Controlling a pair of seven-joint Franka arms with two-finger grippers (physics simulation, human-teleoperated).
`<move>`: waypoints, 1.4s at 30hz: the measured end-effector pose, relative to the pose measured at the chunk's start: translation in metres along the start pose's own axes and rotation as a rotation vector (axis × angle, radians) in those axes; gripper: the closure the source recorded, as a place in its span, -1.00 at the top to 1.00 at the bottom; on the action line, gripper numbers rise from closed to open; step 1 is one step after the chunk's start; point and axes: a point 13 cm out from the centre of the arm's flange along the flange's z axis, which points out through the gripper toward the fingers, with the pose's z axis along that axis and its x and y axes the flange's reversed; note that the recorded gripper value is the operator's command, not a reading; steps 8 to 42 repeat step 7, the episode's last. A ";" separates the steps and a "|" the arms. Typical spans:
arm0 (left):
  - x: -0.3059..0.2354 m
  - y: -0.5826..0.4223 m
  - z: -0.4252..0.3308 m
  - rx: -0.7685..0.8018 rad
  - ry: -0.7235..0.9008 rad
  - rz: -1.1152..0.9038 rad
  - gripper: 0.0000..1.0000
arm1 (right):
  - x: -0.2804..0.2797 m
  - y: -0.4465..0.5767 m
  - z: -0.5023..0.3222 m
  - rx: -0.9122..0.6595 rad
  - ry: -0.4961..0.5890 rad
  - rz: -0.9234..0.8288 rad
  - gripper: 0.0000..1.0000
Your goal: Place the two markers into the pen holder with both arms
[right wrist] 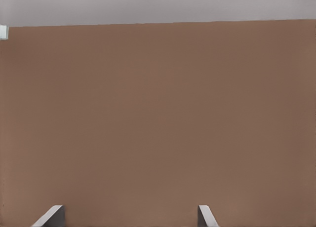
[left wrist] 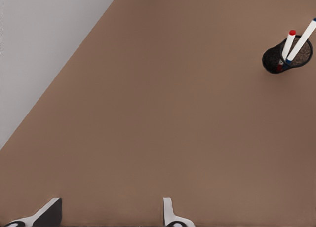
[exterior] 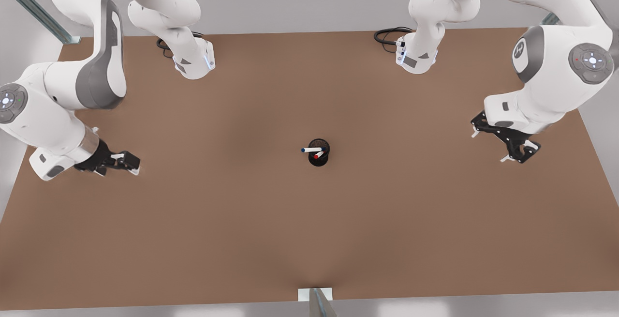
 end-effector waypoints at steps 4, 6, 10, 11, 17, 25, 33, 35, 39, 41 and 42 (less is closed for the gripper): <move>0.005 0.010 0.013 -0.004 0.037 -0.176 1.00 | 0.009 -0.002 -0.008 0.024 0.019 -0.016 1.00; 0.003 0.012 0.019 -0.006 0.044 -0.247 1.00 | 0.011 -0.004 -0.001 0.029 0.037 -0.018 1.00; 0.003 0.013 0.022 -0.006 0.047 -0.279 1.00 | 0.010 -0.003 0.004 0.030 0.044 -0.020 1.00; 0.003 0.013 0.022 -0.006 0.047 -0.279 1.00 | 0.010 -0.003 0.004 0.030 0.044 -0.020 1.00; 0.003 0.013 0.022 -0.006 0.047 -0.279 1.00 | 0.010 -0.003 0.004 0.030 0.044 -0.020 1.00; 0.003 0.013 0.022 -0.006 0.047 -0.279 1.00 | 0.010 -0.003 0.004 0.030 0.044 -0.020 1.00; 0.003 0.013 0.022 -0.006 0.047 -0.279 1.00 | 0.010 -0.003 0.004 0.030 0.044 -0.020 1.00; 0.003 0.013 0.022 -0.006 0.047 -0.279 1.00 | 0.010 -0.003 0.004 0.030 0.044 -0.020 1.00; 0.003 0.013 0.022 -0.006 0.047 -0.279 1.00 | 0.010 -0.003 0.004 0.030 0.044 -0.020 1.00; 0.003 0.013 0.022 -0.006 0.047 -0.279 1.00 | 0.010 -0.003 0.004 0.030 0.044 -0.020 1.00; 0.003 0.013 0.022 -0.006 0.047 -0.279 1.00 | 0.010 -0.003 0.004 0.030 0.044 -0.020 1.00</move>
